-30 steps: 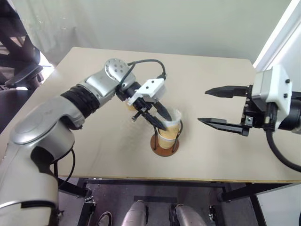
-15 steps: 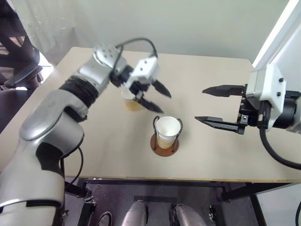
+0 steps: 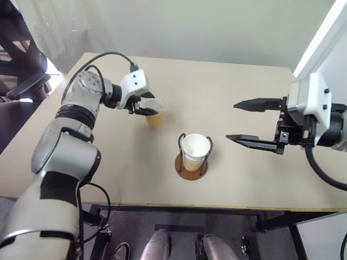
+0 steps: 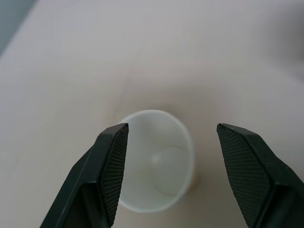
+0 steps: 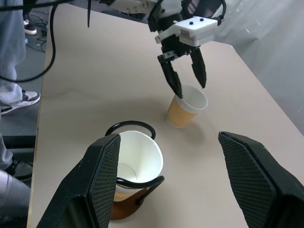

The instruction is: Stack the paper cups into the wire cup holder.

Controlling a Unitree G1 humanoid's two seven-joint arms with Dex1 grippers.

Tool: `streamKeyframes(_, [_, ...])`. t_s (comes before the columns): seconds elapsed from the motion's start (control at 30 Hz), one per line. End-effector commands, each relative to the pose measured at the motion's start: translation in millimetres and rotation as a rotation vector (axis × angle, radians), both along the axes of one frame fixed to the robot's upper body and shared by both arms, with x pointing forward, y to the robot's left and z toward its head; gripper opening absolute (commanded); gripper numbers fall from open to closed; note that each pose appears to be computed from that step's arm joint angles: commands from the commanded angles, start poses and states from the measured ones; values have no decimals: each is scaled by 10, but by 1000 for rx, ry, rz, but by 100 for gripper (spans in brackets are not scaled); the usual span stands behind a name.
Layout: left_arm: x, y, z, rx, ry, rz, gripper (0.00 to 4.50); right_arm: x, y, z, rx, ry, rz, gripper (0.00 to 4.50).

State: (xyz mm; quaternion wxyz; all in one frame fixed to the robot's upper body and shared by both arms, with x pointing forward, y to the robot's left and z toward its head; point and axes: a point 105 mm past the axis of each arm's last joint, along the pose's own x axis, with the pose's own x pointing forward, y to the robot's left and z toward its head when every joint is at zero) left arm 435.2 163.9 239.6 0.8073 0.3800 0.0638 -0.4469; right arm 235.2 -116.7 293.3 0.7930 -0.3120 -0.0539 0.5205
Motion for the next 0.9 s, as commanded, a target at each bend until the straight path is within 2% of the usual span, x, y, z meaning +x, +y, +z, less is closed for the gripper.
streamKeyframes(0.03, [20, -32, -14, -42, 0, 12, 317, -14, 2, 86, -7, -49, 11, 338])
streamKeyframes(0.17, [-4, -41, -136, -36, 57, 2, 317, -8, 5, 86, -13, -49, 16, 338])
streamKeyframes(0.5, [72, -4, -242, -22, 45, 84, 317, -33, 22, 73, -16, -42, 16, 338])
streamKeyframes(0.63, [61, -51, -387, -12, 83, 78, 317, -47, 27, 75, -17, -41, 13, 338])
streamKeyframes(0.9, [102, -171, -439, -25, 85, 93, 317, -47, 21, 96, -18, -34, 6, 338])
